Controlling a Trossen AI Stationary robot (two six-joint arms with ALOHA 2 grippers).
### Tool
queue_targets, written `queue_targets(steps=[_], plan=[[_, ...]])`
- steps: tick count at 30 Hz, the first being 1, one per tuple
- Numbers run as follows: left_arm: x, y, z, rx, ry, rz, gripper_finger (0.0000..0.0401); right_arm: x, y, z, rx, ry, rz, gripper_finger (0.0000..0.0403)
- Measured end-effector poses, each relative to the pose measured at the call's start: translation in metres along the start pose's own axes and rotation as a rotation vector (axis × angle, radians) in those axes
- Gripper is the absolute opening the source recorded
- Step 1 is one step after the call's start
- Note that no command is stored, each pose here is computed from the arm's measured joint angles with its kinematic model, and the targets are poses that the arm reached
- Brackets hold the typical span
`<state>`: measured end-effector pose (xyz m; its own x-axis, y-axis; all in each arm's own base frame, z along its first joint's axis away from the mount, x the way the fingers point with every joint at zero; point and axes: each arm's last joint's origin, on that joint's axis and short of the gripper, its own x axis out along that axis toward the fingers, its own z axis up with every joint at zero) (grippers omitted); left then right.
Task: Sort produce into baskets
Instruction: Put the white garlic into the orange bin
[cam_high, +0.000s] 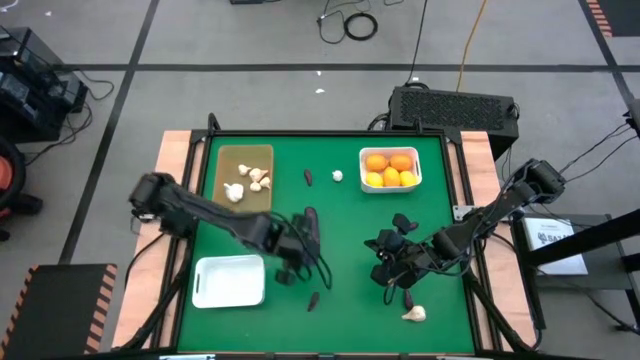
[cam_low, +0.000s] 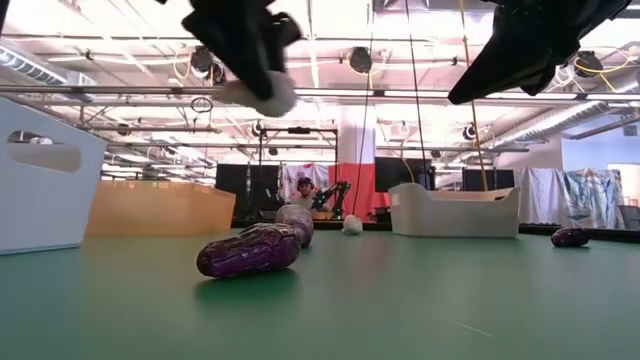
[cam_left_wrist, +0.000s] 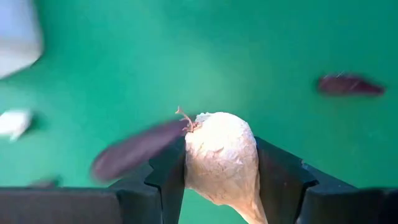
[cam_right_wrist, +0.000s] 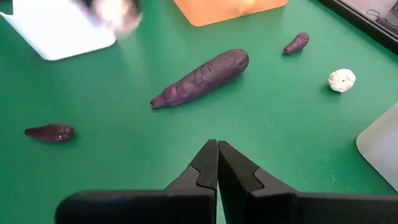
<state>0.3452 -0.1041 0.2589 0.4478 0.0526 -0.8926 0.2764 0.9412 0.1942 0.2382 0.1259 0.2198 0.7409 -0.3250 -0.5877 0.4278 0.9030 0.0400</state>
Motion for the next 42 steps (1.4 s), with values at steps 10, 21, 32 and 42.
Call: queue_targets(steps=[10,21,32,42], plan=[[-0.049,0.076,-0.094,-0.22,0.101,0.287,0.0169,0.0,0.0,0.0,-0.002,0.0,-0.001,0.0],[-0.039,0.144,-0.211,-0.718,0.331,0.433,0.0169,0.0,0.0,0.0,-0.002,-0.001,-0.001,0.0],[-0.046,0.169,-0.244,-0.96,0.403,0.606,0.0215,0.0,0.0,0.0,-0.003,-0.004,-0.004,0.0],[-0.045,0.169,-0.245,-0.976,0.388,0.561,0.0264,0.0,0.0,0.0,-0.004,-0.003,-0.005,0.0]])
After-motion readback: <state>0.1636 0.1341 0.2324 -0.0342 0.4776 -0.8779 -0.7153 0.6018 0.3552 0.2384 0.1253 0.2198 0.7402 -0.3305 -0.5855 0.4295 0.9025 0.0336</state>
